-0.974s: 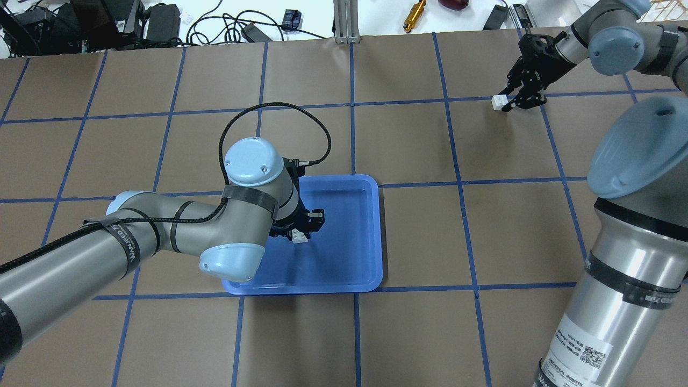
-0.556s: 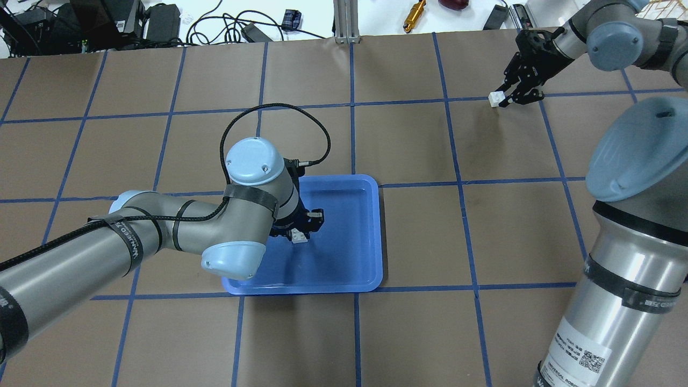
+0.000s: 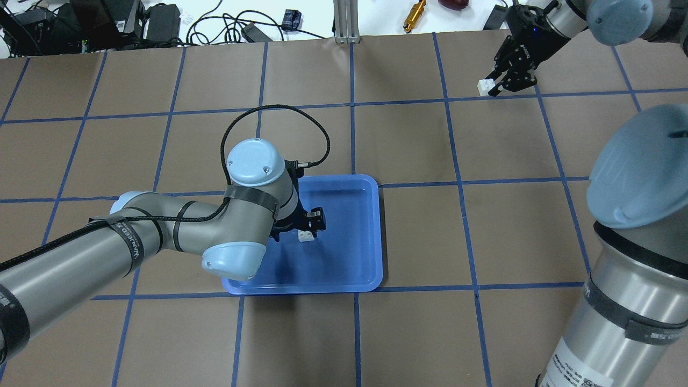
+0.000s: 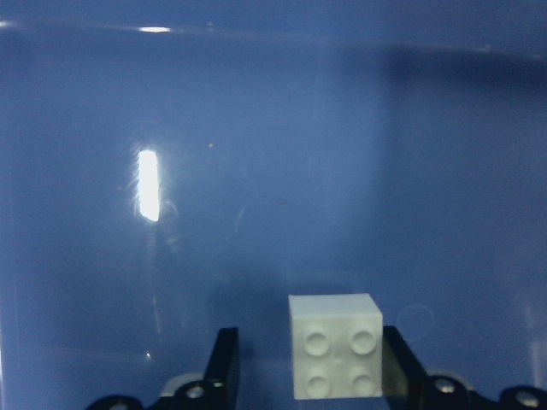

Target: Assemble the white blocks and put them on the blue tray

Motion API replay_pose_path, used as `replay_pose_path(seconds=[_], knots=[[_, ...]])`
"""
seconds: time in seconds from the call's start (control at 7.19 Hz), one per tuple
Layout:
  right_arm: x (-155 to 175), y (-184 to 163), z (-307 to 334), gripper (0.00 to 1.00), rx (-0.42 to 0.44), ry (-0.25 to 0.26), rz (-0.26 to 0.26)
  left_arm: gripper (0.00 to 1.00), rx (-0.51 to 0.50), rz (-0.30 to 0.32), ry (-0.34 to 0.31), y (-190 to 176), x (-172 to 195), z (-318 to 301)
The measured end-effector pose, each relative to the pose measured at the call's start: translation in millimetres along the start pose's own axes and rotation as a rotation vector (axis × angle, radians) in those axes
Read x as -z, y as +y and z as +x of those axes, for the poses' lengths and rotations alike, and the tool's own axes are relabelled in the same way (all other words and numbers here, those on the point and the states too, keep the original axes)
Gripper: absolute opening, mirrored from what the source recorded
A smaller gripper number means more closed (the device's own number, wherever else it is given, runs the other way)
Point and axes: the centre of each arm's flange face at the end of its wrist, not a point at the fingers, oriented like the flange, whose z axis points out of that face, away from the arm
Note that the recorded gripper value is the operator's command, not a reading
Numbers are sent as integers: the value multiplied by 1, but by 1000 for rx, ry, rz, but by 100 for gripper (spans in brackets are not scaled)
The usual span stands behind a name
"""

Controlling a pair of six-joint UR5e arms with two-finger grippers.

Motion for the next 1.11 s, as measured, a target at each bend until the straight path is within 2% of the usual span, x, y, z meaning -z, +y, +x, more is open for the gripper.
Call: replay_pose_path(seconds=[0.28,0.42,1.11], knots=[[-10,-47,-36,0,-18,-28,25,100,0,1,-1,-1,0,0],[-16,-69,-56,0,-16,-26,37,100,1,3,-2,-2,1,-1],[-73,-133,-149,0,-37,42,19,100,-35,-1,-11,-6,1,-9]])
